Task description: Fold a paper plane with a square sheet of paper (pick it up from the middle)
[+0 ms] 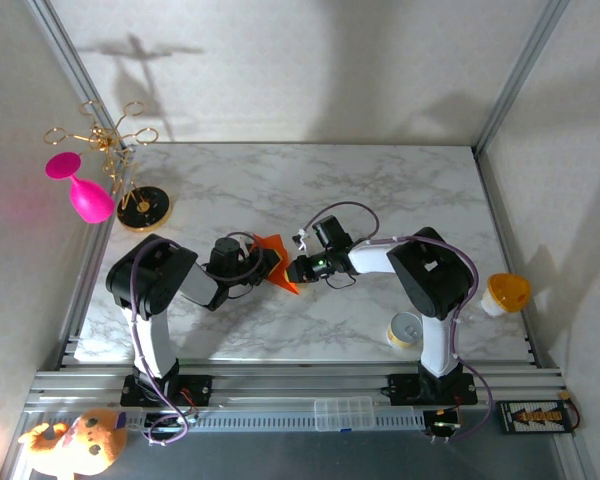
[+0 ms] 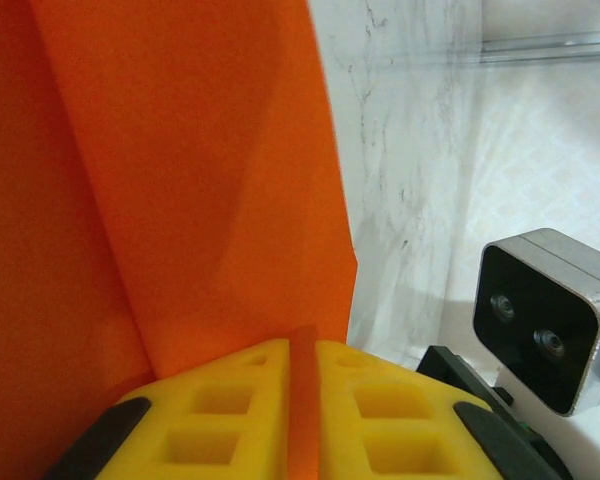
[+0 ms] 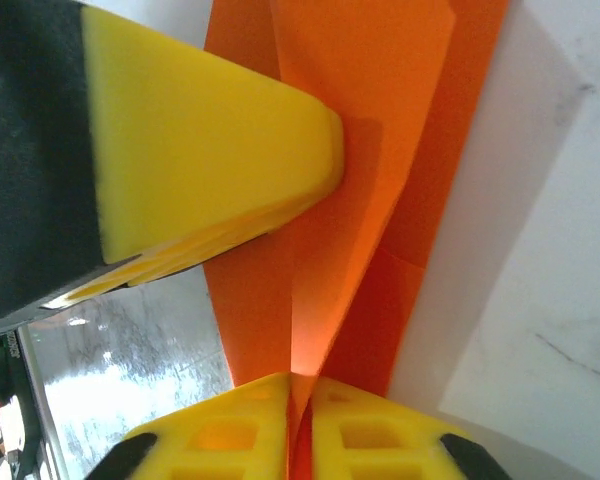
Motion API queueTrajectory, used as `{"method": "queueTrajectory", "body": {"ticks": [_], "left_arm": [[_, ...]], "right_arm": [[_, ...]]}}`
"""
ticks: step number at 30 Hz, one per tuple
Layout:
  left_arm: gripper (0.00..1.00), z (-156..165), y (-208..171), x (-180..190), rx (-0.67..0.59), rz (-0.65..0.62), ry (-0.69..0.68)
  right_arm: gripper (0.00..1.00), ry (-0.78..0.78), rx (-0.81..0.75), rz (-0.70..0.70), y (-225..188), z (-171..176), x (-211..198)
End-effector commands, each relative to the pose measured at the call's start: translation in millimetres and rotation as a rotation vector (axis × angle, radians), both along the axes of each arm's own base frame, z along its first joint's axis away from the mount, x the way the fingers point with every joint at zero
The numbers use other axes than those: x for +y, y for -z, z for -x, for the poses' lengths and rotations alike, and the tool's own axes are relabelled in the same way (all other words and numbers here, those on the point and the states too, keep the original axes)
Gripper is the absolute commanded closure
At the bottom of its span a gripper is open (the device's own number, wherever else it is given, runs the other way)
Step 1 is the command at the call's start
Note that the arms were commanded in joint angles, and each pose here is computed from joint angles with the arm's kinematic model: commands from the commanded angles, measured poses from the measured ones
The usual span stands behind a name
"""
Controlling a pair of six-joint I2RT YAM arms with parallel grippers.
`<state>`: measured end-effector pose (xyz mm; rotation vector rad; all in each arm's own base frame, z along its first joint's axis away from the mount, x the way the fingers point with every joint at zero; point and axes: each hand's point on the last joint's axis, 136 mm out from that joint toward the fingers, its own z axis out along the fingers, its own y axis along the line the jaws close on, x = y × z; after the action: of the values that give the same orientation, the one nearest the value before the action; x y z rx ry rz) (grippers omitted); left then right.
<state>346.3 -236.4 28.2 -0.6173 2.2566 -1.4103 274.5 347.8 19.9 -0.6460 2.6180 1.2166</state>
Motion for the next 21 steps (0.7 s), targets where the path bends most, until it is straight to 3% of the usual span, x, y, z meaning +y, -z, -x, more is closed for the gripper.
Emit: {"method": "queueTrajectory", "body": {"ticks": [1,12,21], "left_arm": [[0.86,7.6,18.5,5.5,0.028,-0.049,-0.005],[0.86,12.0,28.8,8.8,0.043,-0.062,-0.011],[0.86,13.6,31.3,11.0,0.05,-0.063,-0.018]], "right_arm": [[0.83,0.064,0.062,0.241,54.3,8.2,-39.5],[0.78,0.042,0.057,0.13,10.5,4.8,-21.6],[0.78,0.043,0.081,0.116,2.2,14.1,-26.9]]}}
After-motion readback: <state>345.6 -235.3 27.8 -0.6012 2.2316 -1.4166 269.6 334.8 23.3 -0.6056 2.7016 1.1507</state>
